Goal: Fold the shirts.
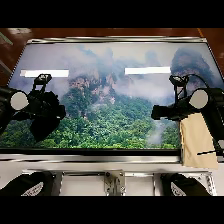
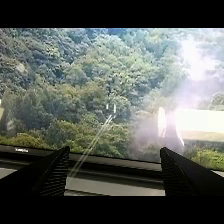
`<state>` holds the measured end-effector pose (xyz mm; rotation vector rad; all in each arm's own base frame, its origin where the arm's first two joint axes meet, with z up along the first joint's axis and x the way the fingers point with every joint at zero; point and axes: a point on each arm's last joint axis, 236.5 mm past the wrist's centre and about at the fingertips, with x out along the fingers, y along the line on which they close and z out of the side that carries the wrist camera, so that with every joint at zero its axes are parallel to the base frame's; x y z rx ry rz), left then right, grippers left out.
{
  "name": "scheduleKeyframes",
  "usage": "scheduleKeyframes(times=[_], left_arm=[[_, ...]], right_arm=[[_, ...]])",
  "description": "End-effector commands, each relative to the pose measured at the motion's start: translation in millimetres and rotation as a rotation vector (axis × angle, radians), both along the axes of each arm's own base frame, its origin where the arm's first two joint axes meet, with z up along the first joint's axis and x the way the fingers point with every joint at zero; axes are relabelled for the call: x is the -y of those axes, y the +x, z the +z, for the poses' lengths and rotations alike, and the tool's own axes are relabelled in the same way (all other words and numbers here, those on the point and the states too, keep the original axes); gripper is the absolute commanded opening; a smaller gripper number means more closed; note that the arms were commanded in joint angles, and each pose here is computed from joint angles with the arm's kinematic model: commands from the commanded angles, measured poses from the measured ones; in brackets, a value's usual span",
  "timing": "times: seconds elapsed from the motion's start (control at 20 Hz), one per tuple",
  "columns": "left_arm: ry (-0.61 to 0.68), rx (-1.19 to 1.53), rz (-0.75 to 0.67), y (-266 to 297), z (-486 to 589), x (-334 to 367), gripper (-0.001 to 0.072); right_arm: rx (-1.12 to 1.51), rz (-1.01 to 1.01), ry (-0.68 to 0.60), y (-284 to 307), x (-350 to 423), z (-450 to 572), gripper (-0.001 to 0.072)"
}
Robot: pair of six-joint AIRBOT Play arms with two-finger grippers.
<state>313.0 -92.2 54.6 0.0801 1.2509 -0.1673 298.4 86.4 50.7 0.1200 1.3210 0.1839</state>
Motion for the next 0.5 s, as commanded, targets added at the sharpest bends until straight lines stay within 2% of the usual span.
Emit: scheduleKeyframes(times=[0.0, 0.45], left_arm=[[0.000, 0.000, 0.001, 0.0, 0.1, -0.3, 0.0711], [0.000, 0.000, 0.001, 0.0, 0.1, -0.3, 0.0711]], right_arm=[[0.000, 0.001, 0.000, -0.2, -0.2, 0.1, 0.0687], [0.033, -0.005, 0.005, 7.4, -1.0, 2.3, 0.0687]])
